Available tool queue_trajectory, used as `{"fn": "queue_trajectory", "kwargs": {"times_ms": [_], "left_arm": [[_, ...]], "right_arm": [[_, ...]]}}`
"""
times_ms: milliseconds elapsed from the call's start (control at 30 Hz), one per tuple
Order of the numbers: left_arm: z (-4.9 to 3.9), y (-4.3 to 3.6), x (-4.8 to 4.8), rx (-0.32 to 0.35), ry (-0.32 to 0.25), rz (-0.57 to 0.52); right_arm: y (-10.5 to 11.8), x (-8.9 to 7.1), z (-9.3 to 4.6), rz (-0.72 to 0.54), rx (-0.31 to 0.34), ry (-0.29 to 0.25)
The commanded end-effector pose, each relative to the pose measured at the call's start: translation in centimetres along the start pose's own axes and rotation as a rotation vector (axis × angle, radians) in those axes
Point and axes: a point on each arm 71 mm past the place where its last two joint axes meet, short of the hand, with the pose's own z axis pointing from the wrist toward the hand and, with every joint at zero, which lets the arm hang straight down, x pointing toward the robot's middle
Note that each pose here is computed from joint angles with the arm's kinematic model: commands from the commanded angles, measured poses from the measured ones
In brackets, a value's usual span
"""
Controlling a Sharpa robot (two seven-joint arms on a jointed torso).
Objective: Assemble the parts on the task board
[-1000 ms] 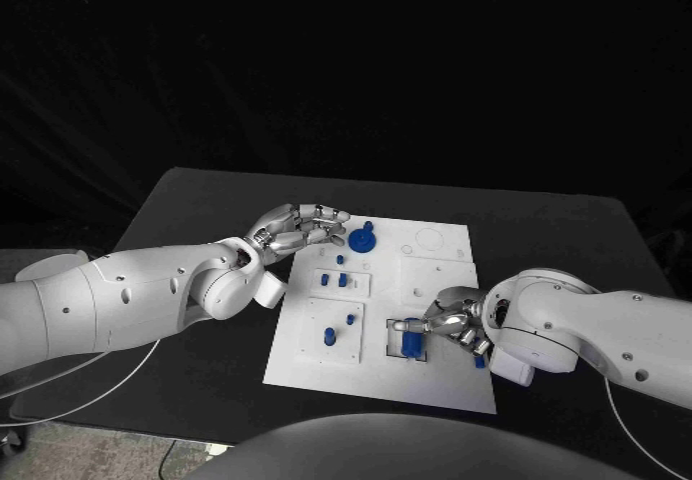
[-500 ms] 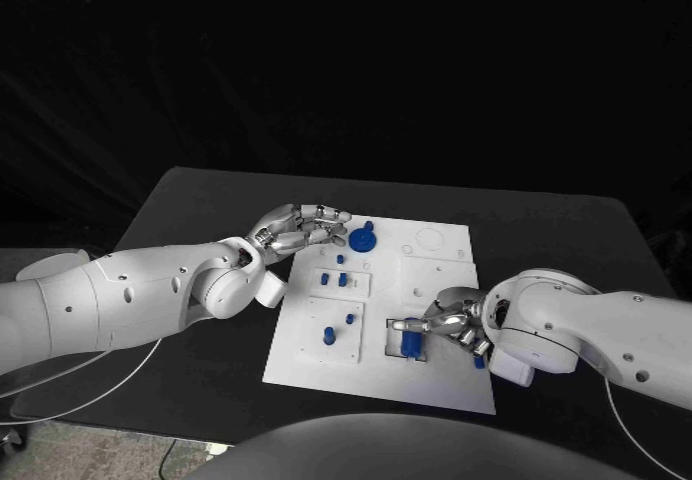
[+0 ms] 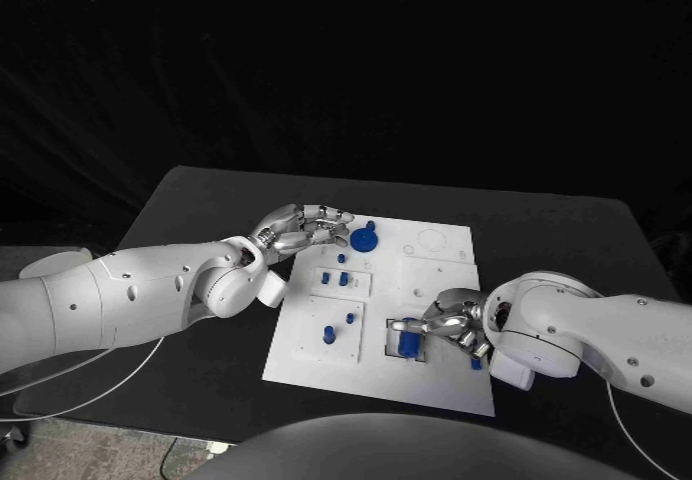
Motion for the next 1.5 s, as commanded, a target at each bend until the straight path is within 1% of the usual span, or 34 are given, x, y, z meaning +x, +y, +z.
{"fn": "queue_trajectory", "kwargs": {"times_ms": [33, 733, 933, 1067, 1200, 1267, 1367, 1400, 1500], "left_arm": [[0.07, -0.04, 0.18, 0.003, 0.019, -0.013], [0.14, 0.06, 0.18, -0.007, 0.021, -0.013], [0.13, 0.05, 0.20, -0.006, 0.021, -0.014], [0.12, 0.05, 0.20, -0.006, 0.021, -0.013], [0.11, 0.06, 0.15, -0.007, 0.017, -0.012], [0.12, 0.06, 0.14, -0.007, 0.016, -0.011], [0.13, 0.06, 0.14, -0.007, 0.015, -0.010], [0.13, 0.06, 0.14, -0.007, 0.015, -0.010], [0.13, 0.06, 0.14, -0.007, 0.016, -0.011]], "right_arm": [[0.2, -0.1, -0.2, 0.005, -0.012, -0.004], [-0.1, -0.7, -0.8, -0.004, -0.005, -0.008], [-0.3, -1.3, -1.5, -0.001, -0.009, -0.026], [-0.7, -2.7, -3.0, -0.016, -0.008, -0.063], [-1.5, -4.6, -4.5, -0.064, 0.010, -0.126], [-2.1, -5.2, -5.1, -0.098, 0.026, -0.157], [-3.1, -5.9, -5.6, -0.160, 0.056, -0.194], [-3.7, -6.2, -5.9, -0.200, 0.075, -0.214], [-4.3, -6.4, -6.1, -0.257, 0.098, -0.243]]}}
